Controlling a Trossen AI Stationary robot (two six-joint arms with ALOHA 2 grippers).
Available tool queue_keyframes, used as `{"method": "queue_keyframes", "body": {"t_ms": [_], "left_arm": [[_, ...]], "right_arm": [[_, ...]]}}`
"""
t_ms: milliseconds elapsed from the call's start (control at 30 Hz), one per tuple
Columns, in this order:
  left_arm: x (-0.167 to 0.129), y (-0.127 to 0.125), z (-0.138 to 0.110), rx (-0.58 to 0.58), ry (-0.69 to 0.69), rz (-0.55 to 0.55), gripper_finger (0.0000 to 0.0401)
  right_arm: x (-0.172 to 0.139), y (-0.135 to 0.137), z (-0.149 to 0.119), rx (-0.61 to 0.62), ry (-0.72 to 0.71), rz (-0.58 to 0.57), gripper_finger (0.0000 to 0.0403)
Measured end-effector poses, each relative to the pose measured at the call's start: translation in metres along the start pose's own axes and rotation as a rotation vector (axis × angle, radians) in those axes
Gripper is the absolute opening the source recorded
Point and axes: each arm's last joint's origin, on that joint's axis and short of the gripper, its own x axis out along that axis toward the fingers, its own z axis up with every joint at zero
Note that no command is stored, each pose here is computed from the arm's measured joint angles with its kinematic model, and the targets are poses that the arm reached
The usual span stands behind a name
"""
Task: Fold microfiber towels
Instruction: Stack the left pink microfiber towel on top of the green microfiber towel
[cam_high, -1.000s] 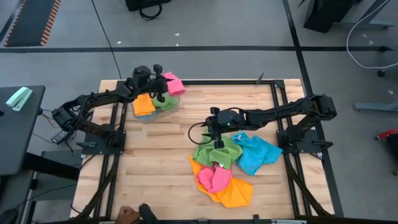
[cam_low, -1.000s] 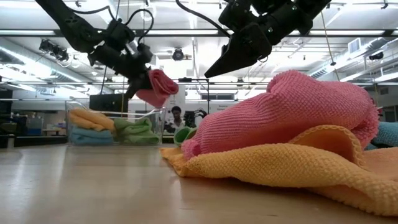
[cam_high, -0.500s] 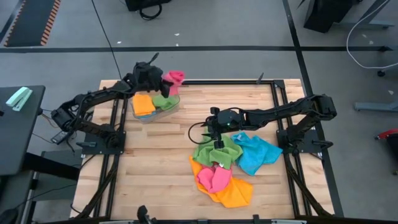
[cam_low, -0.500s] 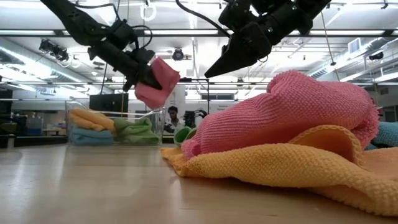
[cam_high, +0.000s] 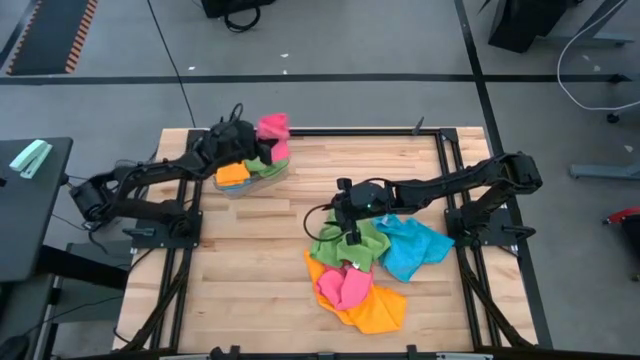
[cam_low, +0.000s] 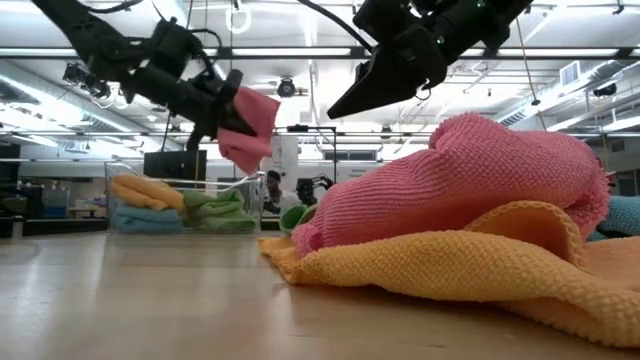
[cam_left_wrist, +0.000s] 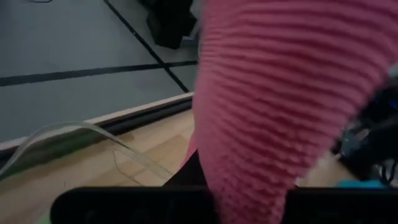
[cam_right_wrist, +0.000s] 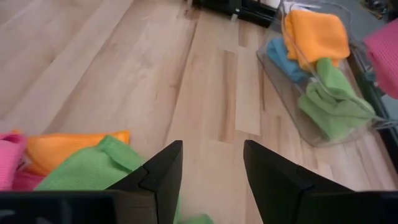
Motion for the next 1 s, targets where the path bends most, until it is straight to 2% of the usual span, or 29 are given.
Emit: {"method": "queue_keyframes", "body": {"t_ms": [200,433,533,600,733,833,1000], "left_arm": [[-0.008,0.020,-0.016,-0.210,0.012,0.070,0.0024],[-0.012,0.029,-0.029,-0.329,0.002,0.076,0.0016],[-0.012,0.029,-0.029,-0.335,-0.003,0.087,0.0028],[-0.012,0.026,-0.027,-0.337,-0.037,0.076,0.0033],[-0.012,0.015,-0.016,-0.331,-0.151,-0.023,0.0025],[-0.013,0.007,-0.010,-0.319,-0.218,-0.093,0.0014],[-0.016,-0.002,-0.004,-0.233,-0.292,-0.158,0.0028]], "right_arm": [[0.000,-0.001,0.001,-0.013,-0.012,-0.005,0.0166],[0.000,0.003,-0.001,-0.017,0.015,0.023,0.0161],[0.000,0.001,0.004,-0.063,-0.035,0.000,0.0161],[0.003,-0.008,0.009,-0.102,-0.100,-0.084,0.0161],[0.013,-0.030,0.014,-0.192,-0.227,-0.230,0.0164],[0.017,-0.043,0.017,-0.238,-0.262,-0.294,0.0175],[0.014,-0.074,0.029,-0.117,-0.308,-0.274,0.0211]]}}
